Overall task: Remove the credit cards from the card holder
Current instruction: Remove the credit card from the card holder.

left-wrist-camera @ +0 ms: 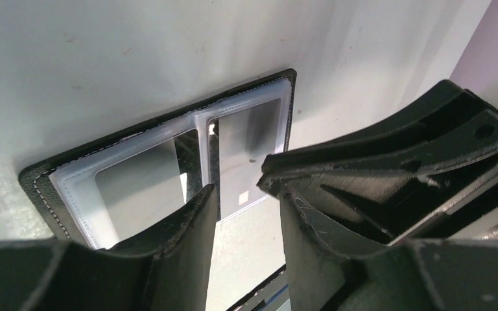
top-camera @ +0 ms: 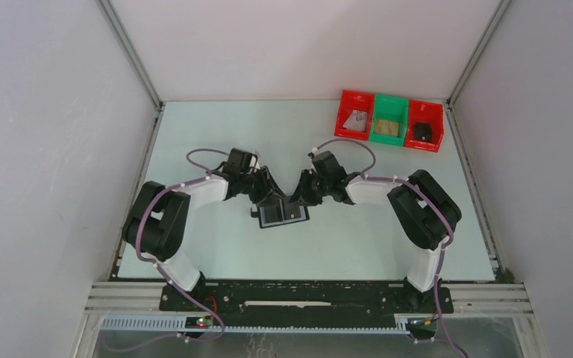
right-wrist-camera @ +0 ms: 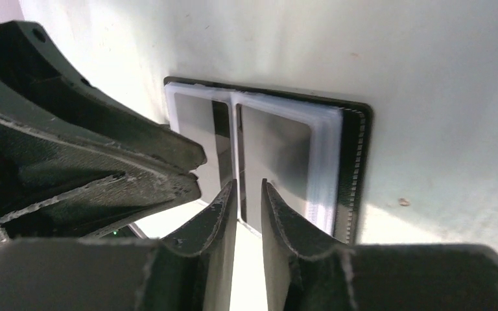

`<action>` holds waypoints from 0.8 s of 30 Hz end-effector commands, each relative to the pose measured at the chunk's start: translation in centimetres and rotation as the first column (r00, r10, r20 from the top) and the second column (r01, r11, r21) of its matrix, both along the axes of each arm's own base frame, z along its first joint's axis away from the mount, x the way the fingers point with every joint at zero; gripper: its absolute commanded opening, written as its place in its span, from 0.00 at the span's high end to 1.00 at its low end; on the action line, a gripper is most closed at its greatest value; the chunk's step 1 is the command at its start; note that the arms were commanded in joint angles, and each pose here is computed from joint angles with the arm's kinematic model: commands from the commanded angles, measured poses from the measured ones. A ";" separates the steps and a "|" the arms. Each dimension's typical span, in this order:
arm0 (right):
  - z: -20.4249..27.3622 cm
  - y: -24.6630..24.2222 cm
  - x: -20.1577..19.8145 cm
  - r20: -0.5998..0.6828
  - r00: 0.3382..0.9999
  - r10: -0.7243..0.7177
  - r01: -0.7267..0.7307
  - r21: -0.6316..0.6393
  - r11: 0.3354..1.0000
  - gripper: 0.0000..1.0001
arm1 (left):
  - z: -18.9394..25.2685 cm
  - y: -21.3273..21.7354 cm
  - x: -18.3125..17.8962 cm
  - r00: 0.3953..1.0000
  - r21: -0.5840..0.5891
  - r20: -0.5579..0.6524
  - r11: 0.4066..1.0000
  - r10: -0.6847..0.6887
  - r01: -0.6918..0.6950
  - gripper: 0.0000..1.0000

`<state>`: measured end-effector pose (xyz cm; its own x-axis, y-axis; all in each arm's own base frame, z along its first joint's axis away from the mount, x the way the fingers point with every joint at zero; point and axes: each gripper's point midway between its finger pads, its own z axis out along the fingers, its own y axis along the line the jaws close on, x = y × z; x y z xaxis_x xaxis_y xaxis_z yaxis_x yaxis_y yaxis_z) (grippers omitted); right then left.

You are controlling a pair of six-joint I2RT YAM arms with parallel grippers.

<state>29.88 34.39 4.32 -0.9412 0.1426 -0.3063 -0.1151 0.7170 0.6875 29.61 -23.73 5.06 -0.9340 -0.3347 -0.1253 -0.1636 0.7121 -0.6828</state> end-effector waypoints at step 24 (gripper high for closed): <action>0.2 -2.0 1.1 0.018 1.000 -0.021 0.021 0.015 1.000 0.70 | -2.4 -0.5 -1.3 0.998 -0.018 -0.052 1.000 -0.020 0.019 0.53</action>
<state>30.99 31.90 3.30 -0.9406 0.1818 -0.2868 -0.0650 0.7327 0.6774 28.99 -23.99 3.27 -0.9409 -0.3266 -0.0899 -0.1803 0.7075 -0.6833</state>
